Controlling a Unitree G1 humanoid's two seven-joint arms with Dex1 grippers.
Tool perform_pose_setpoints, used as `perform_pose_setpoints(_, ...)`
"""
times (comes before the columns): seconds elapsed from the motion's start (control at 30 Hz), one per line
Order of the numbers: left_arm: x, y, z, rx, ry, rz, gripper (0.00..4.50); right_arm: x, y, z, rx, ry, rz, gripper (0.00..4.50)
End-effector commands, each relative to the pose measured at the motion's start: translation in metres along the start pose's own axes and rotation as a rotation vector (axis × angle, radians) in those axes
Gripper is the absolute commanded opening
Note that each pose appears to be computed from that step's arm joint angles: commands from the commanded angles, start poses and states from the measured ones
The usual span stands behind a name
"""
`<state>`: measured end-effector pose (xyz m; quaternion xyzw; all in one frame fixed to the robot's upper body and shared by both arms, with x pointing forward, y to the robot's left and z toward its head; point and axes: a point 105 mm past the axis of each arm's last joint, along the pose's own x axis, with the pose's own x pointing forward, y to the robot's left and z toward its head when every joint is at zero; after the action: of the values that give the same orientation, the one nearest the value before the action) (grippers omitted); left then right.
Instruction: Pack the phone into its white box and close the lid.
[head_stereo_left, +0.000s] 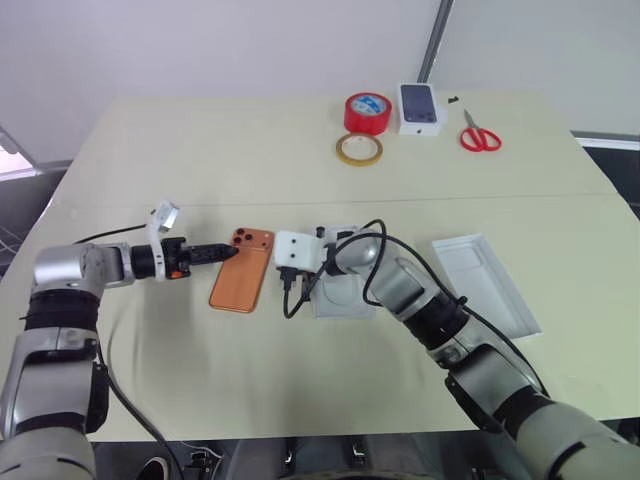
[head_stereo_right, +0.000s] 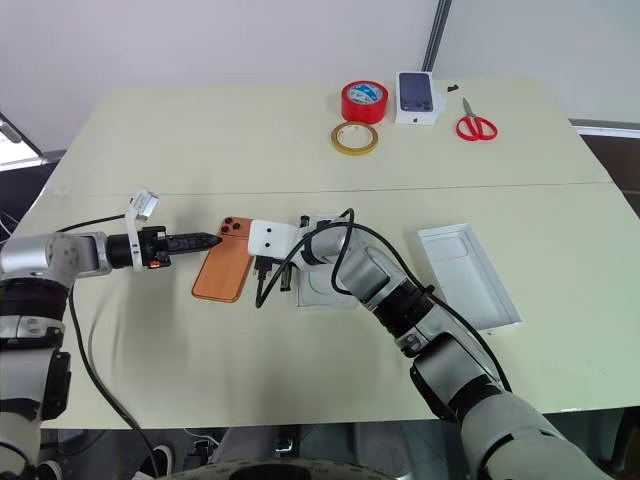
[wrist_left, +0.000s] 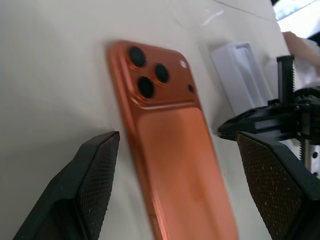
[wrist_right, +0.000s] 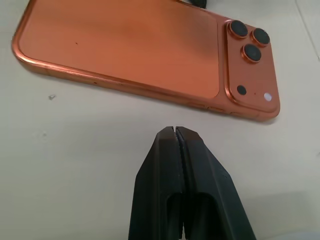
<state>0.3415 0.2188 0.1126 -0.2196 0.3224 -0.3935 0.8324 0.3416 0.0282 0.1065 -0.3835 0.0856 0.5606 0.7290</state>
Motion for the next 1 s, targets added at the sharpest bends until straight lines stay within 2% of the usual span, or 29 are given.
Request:
perform_pose_setpoints(0.03, 0.011, 0.001, -0.028, -0.043, 0.122, -0.012, 3.93, -0.001, -0.003, 0.011, -0.03, -0.018, -0.018, 0.06)
perform_pose_setpoints(0.23, 0.012, 0.008, -0.042, -0.067, 0.171, 0.017, 3.93, 0.007, 0.006, 0.005, -0.056, 0.014, -0.004, 0.06)
perform_pose_setpoints(0.57, 0.025, -0.009, -0.046, -0.155, 0.182, -0.069, 3.93, 0.016, 0.014, 0.015, -0.053, -0.023, 0.006, 0.06)
perform_pose_setpoints(0.77, 0.031, -0.025, -0.042, -0.212, 0.182, -0.122, 3.93, 0.015, 0.01, 0.011, -0.047, -0.015, -0.005, 0.06)
perform_pose_setpoints(1.0, 0.033, -0.025, -0.036, -0.152, 0.191, -0.08, 3.93, 0.014, 0.008, 0.012, -0.034, -0.027, -0.018, 0.06)
